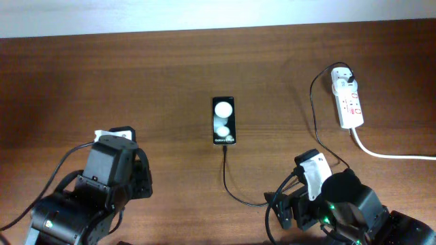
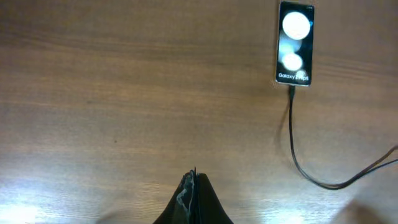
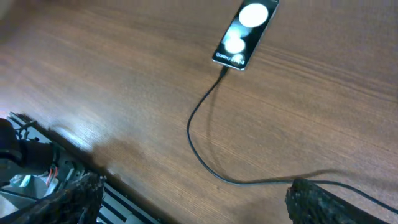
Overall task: Plug charger to phone and switch on socket
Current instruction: 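Move the right gripper toward the white power strip switch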
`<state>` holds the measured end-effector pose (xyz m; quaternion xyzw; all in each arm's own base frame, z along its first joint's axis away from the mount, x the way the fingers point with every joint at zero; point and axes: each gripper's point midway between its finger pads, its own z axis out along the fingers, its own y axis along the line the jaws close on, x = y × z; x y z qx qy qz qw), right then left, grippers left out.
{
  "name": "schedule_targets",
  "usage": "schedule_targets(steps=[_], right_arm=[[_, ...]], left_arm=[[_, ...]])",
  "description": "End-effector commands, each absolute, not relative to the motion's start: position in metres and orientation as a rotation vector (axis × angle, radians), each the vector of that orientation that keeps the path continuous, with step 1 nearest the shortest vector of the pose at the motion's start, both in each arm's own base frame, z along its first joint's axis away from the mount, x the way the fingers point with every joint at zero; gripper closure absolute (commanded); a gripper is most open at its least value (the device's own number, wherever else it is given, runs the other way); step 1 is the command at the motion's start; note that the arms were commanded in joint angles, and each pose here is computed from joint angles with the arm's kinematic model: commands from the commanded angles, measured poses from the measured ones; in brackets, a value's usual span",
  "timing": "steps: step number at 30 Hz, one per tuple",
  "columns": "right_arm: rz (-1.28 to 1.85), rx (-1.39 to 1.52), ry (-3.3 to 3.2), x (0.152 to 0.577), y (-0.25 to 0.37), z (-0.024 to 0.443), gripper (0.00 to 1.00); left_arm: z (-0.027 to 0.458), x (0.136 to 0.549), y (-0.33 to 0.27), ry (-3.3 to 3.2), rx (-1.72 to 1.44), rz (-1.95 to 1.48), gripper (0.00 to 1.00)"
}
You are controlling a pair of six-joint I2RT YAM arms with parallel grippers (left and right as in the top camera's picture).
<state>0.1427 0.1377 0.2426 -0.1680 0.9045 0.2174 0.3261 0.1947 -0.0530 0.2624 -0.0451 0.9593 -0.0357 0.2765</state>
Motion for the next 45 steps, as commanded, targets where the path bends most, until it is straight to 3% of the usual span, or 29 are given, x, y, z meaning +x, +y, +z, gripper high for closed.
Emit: schedule_targets(steps=[1, 8, 12, 14, 15, 16, 17, 19, 26, 45], right_arm=[[0.587, -0.433, 2.353, 0.145, 0.141, 0.246, 0.03], [0.581, -0.435, 2.364, 0.147, 0.142, 0.244, 0.04], [0.546, -0.443, 2.417, 0.159, 0.154, 0.233, 0.38], [0.518, -0.451, 2.463, 0.168, 0.162, 0.222, 0.58], [0.495, -0.454, 2.493, 0.174, 0.166, 0.214, 0.71], [0.478, -0.459, 2.52, 0.178, 0.17, 0.207, 0.83], [0.465, -0.446, 2.552, 0.183, 0.175, 0.199, 0.91], [0.412, -0.313, 2.638, 0.195, 0.177, 0.18, 0.96], [0.287, -0.029, 2.746, 0.22, 0.156, 0.151, 0.96], [0.194, 1.021, 2.677, 0.257, -0.014, 0.129, 0.96]], left_arm=[[0.255, 0.194, -0.052, 2.606, -0.244, -0.102, 1.0], [0.243, 0.193, -0.058, 2.671, -0.408, -0.141, 1.0], [0.241, 0.193, -0.059, 2.696, -0.293, -0.112, 1.0], [0.241, 0.194, -0.059, 2.698, -0.258, -0.104, 0.73], [0.241, 0.194, -0.058, 2.694, -0.261, -0.093, 0.48], [0.241, 0.194, -0.056, 2.69, -0.264, -0.077, 0.11], [0.241, 0.194, -0.055, 2.689, -0.264, -0.071, 0.01], [0.241, 0.194, -0.055, 2.689, -0.264, -0.071, 0.01], [0.241, 0.194, -0.055, 2.689, -0.265, -0.072, 0.01], [0.241, 0.194, -0.055, 2.689, -0.265, -0.072, 0.01]])
